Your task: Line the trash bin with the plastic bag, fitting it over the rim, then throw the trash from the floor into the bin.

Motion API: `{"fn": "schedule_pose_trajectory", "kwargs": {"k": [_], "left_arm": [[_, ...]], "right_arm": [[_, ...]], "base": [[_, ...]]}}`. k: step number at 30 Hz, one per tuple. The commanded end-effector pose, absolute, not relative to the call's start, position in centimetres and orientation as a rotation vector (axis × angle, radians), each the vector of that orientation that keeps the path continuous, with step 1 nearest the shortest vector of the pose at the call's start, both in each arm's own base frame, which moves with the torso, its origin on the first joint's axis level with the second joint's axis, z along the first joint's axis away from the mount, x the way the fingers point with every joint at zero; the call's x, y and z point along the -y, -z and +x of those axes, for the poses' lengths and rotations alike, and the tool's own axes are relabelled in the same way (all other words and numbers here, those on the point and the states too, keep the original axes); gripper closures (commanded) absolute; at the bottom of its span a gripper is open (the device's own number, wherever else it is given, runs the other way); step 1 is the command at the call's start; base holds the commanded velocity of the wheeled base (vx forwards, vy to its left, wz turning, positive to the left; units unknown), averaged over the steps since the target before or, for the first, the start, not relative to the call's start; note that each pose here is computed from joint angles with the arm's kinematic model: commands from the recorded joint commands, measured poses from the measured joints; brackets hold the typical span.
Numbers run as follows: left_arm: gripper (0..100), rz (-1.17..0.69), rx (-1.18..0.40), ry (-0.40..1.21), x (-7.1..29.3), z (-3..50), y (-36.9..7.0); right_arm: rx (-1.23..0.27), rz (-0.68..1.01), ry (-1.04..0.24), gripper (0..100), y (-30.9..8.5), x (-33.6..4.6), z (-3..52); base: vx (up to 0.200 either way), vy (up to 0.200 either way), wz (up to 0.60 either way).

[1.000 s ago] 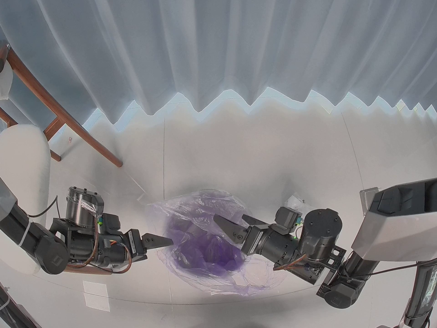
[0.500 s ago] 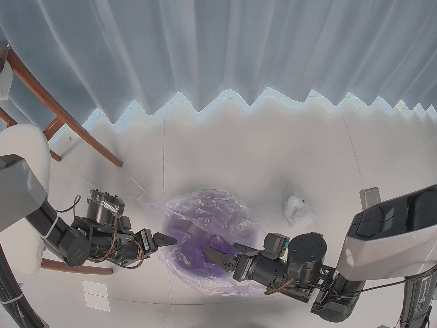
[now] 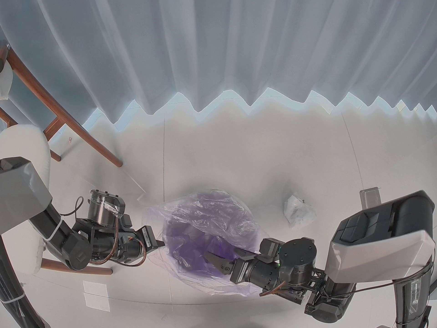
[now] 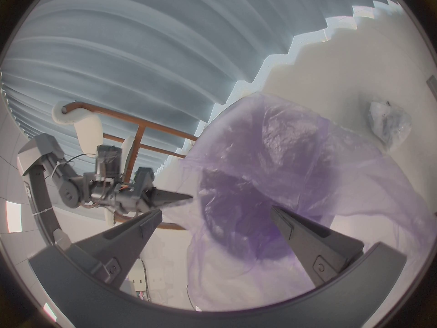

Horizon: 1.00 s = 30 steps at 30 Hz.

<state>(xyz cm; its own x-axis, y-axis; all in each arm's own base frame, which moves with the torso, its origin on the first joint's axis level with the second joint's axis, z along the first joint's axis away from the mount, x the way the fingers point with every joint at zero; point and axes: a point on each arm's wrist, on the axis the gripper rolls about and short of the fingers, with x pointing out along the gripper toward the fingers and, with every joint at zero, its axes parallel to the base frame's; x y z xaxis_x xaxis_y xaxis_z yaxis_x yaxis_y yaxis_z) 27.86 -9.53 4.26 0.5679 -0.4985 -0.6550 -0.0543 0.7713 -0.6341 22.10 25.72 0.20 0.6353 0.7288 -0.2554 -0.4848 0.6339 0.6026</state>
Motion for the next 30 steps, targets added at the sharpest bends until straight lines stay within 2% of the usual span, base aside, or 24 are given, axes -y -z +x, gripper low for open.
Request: {"fn": "schedule_pose_trajectory", "kwargs": {"k": [1, 7, 10, 13, 15, 16, 17, 21, 23, 26, 30], "left_arm": [[100, -0.658, -0.926, 0.292, 9.2, 26.9, -5.3], [100, -0.647, -0.93, 0.297, 9.3, 26.5, -5.3], [100, -0.635, -0.955, 0.294, 9.2, 26.0, -4.8], [100, -0.582, -0.971, 0.305, 9.1, 25.5, -4.2], [100, -0.574, -0.972, 0.306, 9.1, 25.5, -4.1], [100, -0.563, -0.96, 0.29, 9.1, 25.6, -4.1], [100, -0.561, -0.958, 0.29, 9.1, 25.6, -4.2], [100, -0.563, -0.95, 0.291, 9.1, 25.6, -4.3], [100, -0.563, -0.946, 0.294, 9.2, 25.6, -4.4], [100, -0.567, -0.936, 0.299, 9.2, 25.7, -4.6], [100, -0.566, -0.935, 0.304, 9.3, 25.6, -4.7]], "right_arm": [[-0.458, 0.53, -0.696, 0, 0.0, -25.8, 24.1], [-0.426, 0.538, -0.676, 0, -0.1, -26.1, 24.8], [-0.324, 0.578, -0.634, 0, -1.6, -26.3, 26.6], [-0.251, 0.598, -0.647, 0, -4.0, -26.2, 26.9], [-0.238, 0.603, -0.652, 0, -4.5, -26.2, 26.8], [-0.225, 0.618, -0.685, 0, -6.4, -26.2, 25.6], [-0.254, 0.611, -0.706, 0, -6.5, -26.3, 24.4], [-0.42, 0.599, -0.747, 0, -3.9, -27.3, 20.8], [-0.512, 0.611, -0.74, 0, -1.2, -28.0, 19.8], [-0.547, 0.589, -0.722, 0, 1.5, -28.8, 20.3], [-0.561, 0.59, -0.714, 0, 3.1, -29.5, 20.8]], "base": [[0.0, 0.0, 0.0], [0.0, 0.0, 0.0], [0.0, 0.0, 0.0], [0.0, 0.0, 0.0], [0.0, 0.0, 0.0], [0.0, 0.0, 0.0], [0.0, 0.0, 0.0], [0.0, 0.0, 0.0], [0.0, 0.0, 0.0], [0.0, 0.0, 0.0], [0.0, 0.0, 0.0]]}}
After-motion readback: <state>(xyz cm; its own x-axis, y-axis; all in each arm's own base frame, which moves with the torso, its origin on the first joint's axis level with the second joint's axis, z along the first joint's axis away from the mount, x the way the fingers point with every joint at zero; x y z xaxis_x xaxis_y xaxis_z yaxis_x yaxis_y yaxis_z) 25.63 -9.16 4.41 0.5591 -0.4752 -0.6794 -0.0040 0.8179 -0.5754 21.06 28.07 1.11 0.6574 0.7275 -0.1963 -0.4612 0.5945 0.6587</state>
